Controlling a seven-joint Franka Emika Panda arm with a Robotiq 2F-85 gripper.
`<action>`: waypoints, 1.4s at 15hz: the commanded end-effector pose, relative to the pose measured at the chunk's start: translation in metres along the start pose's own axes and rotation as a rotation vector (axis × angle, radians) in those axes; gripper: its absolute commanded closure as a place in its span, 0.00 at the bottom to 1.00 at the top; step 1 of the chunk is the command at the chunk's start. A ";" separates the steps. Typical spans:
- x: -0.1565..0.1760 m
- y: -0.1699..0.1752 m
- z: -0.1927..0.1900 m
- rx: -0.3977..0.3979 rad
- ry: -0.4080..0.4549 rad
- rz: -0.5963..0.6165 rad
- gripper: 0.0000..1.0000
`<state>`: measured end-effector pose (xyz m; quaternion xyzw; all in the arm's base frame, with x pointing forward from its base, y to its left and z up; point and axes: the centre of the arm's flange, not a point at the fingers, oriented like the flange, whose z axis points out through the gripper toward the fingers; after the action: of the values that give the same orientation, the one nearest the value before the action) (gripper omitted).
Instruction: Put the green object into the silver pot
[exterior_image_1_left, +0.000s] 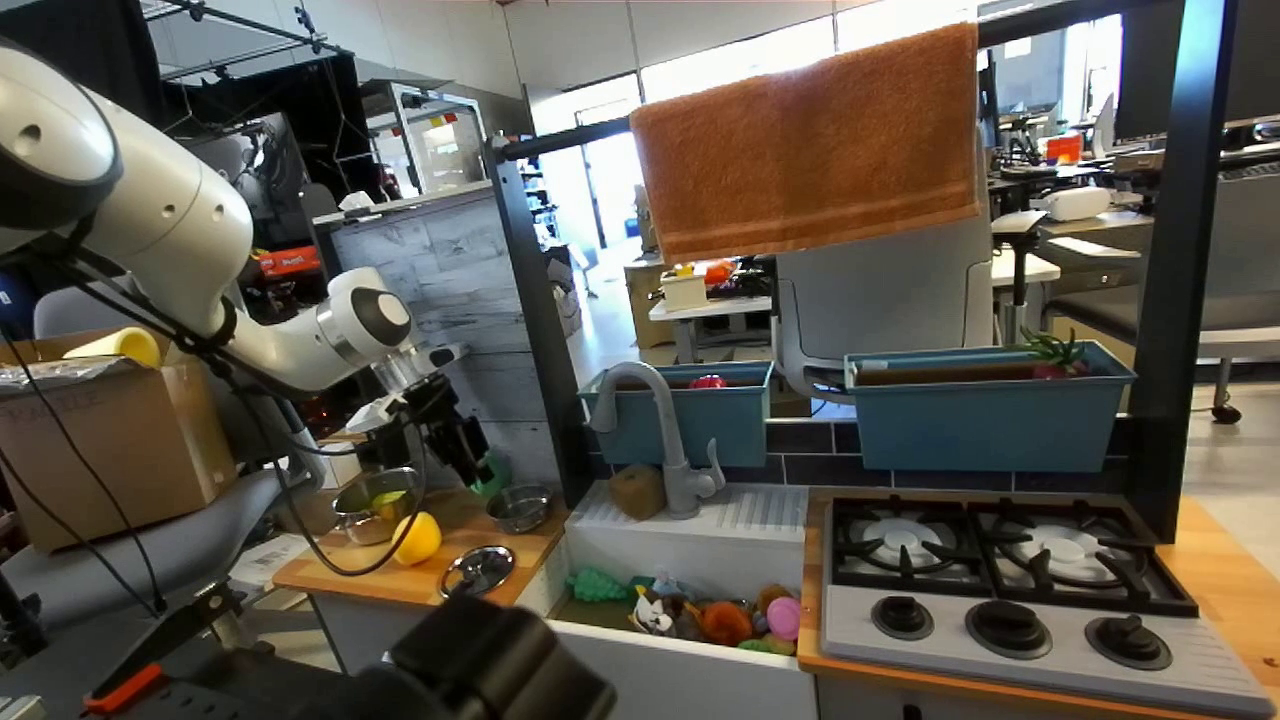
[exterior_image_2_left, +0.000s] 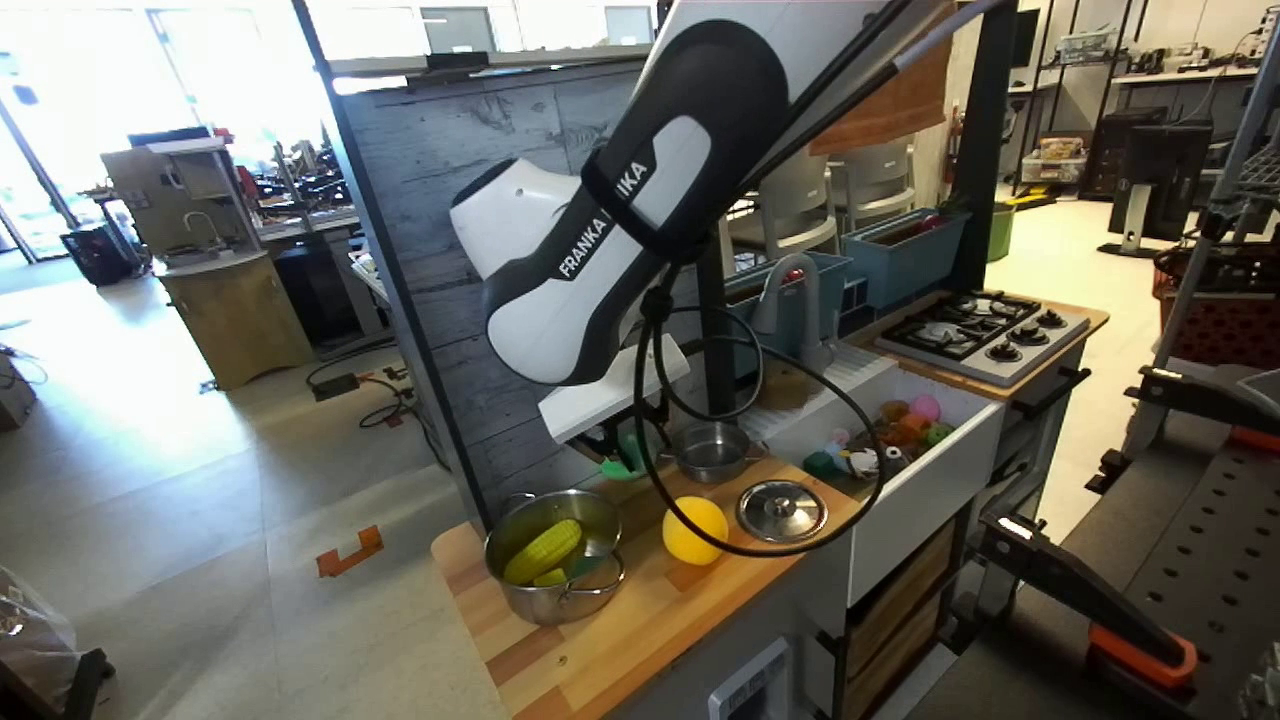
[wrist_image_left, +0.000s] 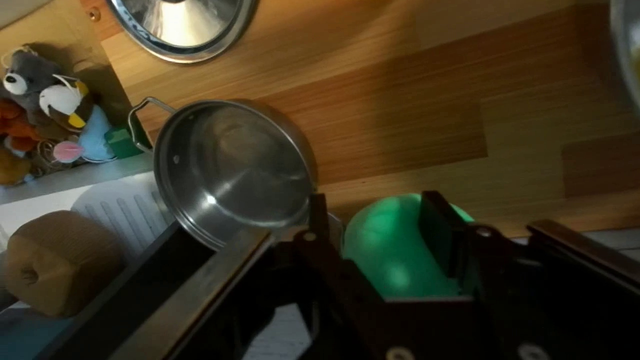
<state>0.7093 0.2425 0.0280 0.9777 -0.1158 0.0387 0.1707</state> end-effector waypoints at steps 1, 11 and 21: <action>0.039 -0.003 -0.004 -0.009 0.155 -0.030 0.16; 0.054 -0.008 0.001 0.008 0.221 -0.021 0.28; 0.052 -0.006 -0.022 0.010 0.080 0.038 0.98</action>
<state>0.7243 0.2454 0.0216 0.9666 -0.1463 0.1132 0.1776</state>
